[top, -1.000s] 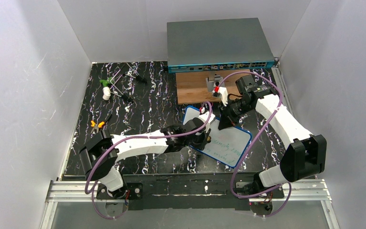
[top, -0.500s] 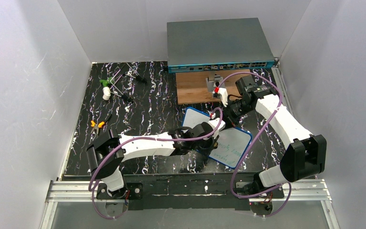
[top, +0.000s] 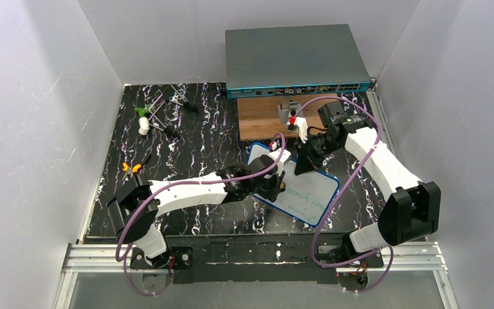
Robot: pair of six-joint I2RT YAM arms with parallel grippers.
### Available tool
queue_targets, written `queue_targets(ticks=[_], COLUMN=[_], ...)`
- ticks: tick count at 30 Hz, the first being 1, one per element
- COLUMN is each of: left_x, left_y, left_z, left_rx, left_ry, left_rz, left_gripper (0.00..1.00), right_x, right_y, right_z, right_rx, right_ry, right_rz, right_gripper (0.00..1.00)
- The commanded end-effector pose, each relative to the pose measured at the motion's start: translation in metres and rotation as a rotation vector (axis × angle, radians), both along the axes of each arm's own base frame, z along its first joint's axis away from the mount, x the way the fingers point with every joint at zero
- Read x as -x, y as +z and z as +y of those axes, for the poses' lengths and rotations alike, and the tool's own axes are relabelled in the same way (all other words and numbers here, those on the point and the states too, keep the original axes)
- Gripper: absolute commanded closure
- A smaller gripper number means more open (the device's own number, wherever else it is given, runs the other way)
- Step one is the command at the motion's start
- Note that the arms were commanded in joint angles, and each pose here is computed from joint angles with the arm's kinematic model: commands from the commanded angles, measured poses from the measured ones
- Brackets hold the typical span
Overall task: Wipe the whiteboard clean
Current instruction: Erase the whiteboard at the center of the board.
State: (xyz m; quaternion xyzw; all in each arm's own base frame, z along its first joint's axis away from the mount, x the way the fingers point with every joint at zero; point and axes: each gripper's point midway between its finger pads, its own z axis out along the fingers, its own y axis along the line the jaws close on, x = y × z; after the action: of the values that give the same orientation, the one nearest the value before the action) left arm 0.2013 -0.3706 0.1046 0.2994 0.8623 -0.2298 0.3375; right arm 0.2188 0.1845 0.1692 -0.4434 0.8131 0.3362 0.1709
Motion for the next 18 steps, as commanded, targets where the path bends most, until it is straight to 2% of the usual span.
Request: queue_targets(ticks=[1, 6, 9, 13, 18], left_x=[-0.006, 0.031, 0.037, 0.026, -0.016], left_y=[0.004, 0.009, 0.009, 0.014, 0.018], left_z=[0.009, -0.028, -0.043, -0.048, -0.016], left_rx=[0.017, 0.052, 0.068, 0.058, 0.017], left_ry=[0.056, -0.074, -0.099, -0.068, 0.117], left_rz=[-0.038, -0.06, -0.061, -0.097, -0.137], left_gripper=[1.0, 1.0, 1.0, 1.0, 1.0], right_x=[0.023, 0.022, 0.022, 0.022, 0.023], right_y=[0.011, 0.011, 0.011, 0.012, 0.013], right_z=[0.006, 0.006, 0.006, 0.006, 0.005], right_rx=[-0.054, -0.051, -0.052, -0.053, -0.055], right_ry=[0.046, 0.047, 0.047, 0.046, 0.044], right_rz=[0.047, 0.053, 0.054, 0.052, 0.043], right_gripper=[0.99, 0.99, 0.99, 0.99, 0.99])
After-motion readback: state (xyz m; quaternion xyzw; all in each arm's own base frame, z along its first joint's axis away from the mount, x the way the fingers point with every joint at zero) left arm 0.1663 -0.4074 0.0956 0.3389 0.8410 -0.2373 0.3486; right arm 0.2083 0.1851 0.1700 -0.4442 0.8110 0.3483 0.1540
